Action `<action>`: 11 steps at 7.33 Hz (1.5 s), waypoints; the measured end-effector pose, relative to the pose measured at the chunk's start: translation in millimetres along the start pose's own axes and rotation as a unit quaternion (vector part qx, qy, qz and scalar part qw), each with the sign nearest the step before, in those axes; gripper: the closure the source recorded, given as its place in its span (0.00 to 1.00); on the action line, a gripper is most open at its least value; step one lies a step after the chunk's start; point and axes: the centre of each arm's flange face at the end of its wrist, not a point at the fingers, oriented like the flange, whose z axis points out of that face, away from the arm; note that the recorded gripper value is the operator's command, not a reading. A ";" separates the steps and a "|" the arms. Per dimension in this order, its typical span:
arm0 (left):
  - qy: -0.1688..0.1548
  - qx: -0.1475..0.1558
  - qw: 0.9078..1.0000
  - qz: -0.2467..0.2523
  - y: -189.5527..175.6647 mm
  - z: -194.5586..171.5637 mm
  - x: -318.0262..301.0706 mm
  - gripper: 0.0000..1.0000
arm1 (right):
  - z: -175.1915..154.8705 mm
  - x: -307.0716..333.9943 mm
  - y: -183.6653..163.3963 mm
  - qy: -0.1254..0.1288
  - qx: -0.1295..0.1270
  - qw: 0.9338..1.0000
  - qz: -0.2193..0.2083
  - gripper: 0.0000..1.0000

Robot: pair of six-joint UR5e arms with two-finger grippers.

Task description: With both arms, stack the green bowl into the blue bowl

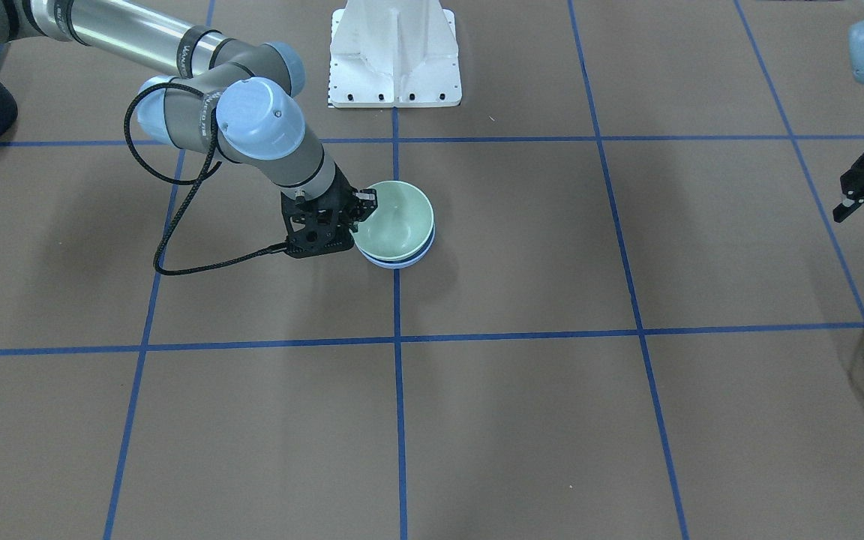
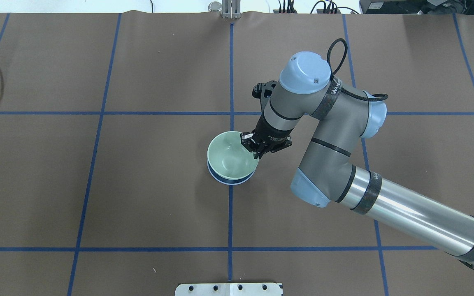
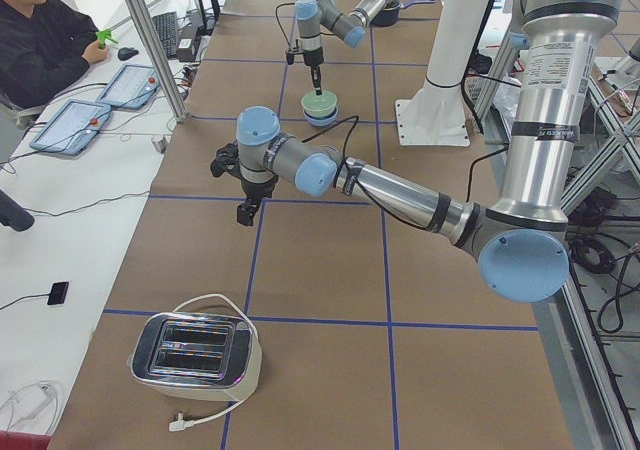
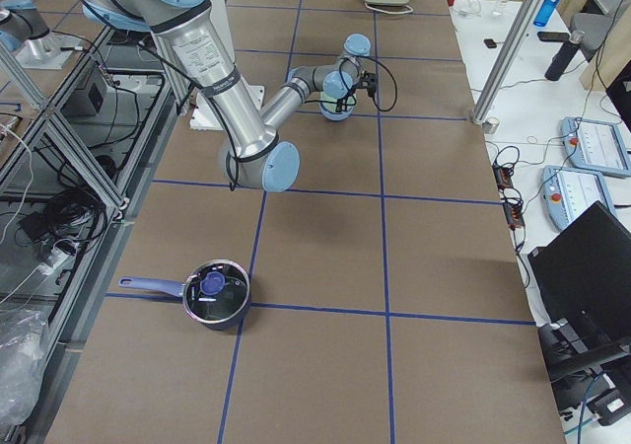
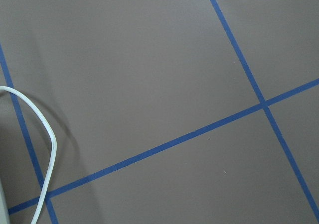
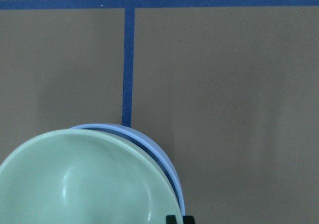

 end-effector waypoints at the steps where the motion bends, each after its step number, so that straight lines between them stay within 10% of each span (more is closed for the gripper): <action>1: 0.000 0.000 1.000 0.000 0.3 0.5 -0.4 0.02 | 0.9 -0.8 0.7 0.000 0.000 1.000 0.000 1.00; 3: -0.001 -0.002 1.000 -0.001 0.7 1.3 -1.2 0.02 | 1.7 -1.2 0.7 0.001 0.002 1.000 0.001 0.94; 4: -0.001 -0.002 1.000 -0.002 1.1 1.7 -1.6 0.02 | 3.1 -1.1 0.1 0.005 0.009 1.000 0.001 0.38; 5: -0.001 -0.002 1.000 -0.002 1.3 2.0 -2.0 0.02 | 4.4 -1.0 -0.3 0.009 0.017 1.000 0.001 0.01; 11: -0.002 -0.005 1.000 -0.003 1.3 4.4 -3.9 0.02 | -29.0 -1.0 -19.5 -0.020 0.032 0.999 0.015 0.00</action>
